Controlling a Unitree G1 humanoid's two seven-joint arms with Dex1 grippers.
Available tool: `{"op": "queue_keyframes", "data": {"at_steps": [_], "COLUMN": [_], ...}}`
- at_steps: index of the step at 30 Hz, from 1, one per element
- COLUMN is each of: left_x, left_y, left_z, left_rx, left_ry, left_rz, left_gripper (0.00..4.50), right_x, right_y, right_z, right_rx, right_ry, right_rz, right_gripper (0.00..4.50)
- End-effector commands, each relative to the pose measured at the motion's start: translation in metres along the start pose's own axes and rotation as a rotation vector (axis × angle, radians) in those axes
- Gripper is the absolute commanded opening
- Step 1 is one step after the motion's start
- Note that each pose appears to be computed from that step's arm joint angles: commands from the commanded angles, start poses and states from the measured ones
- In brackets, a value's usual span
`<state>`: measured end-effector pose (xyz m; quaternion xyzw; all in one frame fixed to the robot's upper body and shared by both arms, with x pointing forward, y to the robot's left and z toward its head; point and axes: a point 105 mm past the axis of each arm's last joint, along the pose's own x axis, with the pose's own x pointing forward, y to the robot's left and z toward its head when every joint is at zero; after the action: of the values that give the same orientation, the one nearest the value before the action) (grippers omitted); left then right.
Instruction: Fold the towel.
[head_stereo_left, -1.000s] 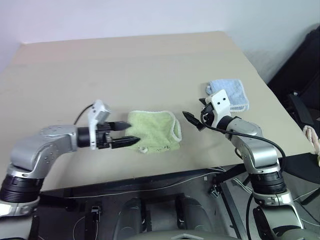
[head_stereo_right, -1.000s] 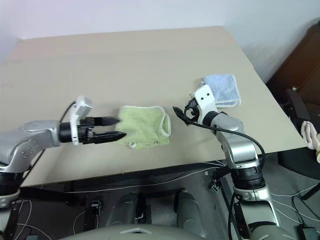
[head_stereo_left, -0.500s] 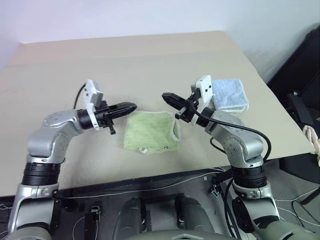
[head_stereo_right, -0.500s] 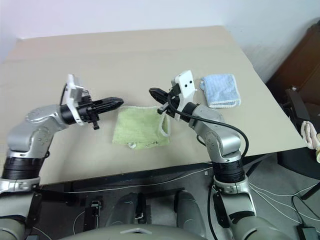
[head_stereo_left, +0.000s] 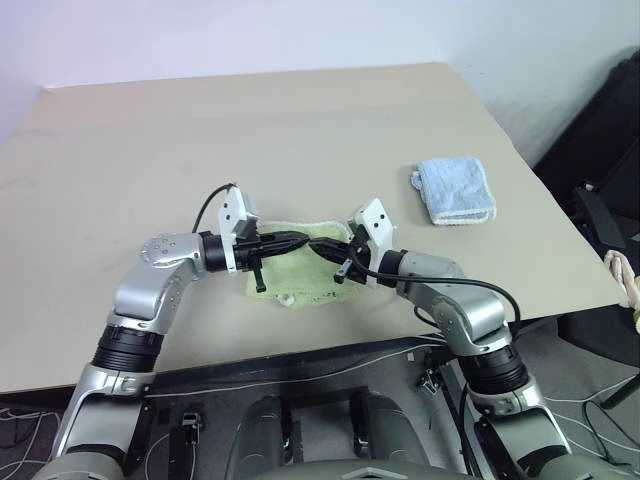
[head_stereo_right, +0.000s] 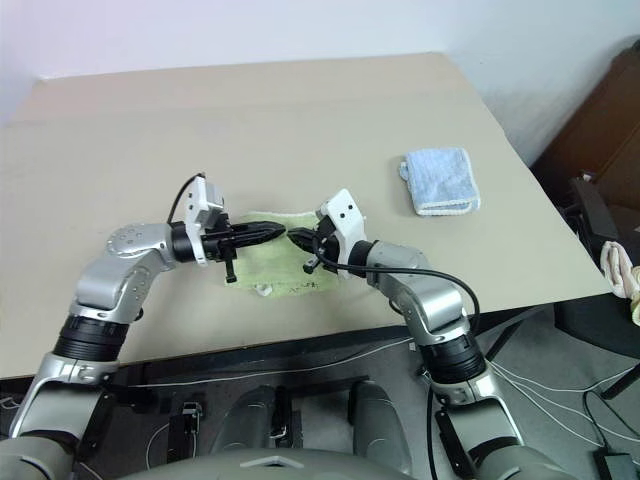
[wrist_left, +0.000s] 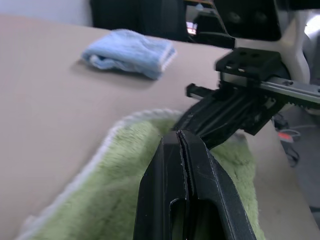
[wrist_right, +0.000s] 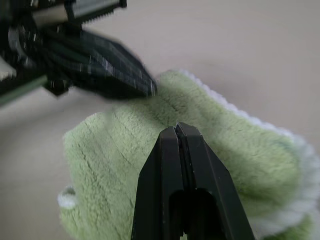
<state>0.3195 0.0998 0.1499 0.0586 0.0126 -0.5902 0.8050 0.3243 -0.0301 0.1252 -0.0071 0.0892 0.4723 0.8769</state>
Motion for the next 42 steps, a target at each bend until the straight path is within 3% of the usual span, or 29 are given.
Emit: {"op": "queue_keyframes", "data": {"at_steps": [1, 6, 10, 14, 17, 25, 29, 38, 42], "left_x": [0.0, -0.005, -0.008, -0.01, -0.014, -0.054, -0.086, -0.116, -0.112], "left_y": [-0.005, 0.004, 0.005, 0.005, 0.004, 0.005, 0.003, 0.016, 0.023], "left_z": [-0.024, -0.053, -0.061, -0.062, -0.053, 0.004, 0.011, -0.03, -0.038], "left_rx": [0.004, -0.056, -0.086, -0.106, -0.122, -0.205, -0.377, -0.548, -0.711], "left_ry": [0.066, 0.09, 0.095, 0.076, 0.034, -0.103, -0.102, 0.055, -0.006], "left_rz": [-0.02, 0.033, 0.036, 0.038, 0.034, 0.062, 0.098, 0.352, 0.407], "left_gripper": [0.03, 0.03, 0.03, 0.77, 1.81, 4.47, 4.5, 4.5, 4.5], "right_x": [0.0, -0.001, -0.001, -0.002, -0.008, -0.032, -0.041, -0.042, -0.041], "right_y": [-0.01, -0.018, -0.018, -0.016, -0.002, 0.014, 0.014, -0.002, 0.005], "right_z": [-0.023, -0.054, -0.057, -0.037, -0.017, 0.027, 0.022, 0.021, 0.015], "right_rx": [0.012, 0.071, 0.096, 0.098, 0.123, 0.061, -0.016, -0.071, -0.064], "right_ry": [0.044, 0.092, 0.076, 0.004, -0.052, -0.102, -0.014, 0.023, 0.047], "right_rz": [-0.044, -0.077, -0.069, -0.012, 0.108, 0.262, 0.278, 0.181, 0.21], "right_gripper": [0.0, 0.0, 0.0, 0.0, 0.55, 3.23, 4.47, 4.47, 4.47]}}
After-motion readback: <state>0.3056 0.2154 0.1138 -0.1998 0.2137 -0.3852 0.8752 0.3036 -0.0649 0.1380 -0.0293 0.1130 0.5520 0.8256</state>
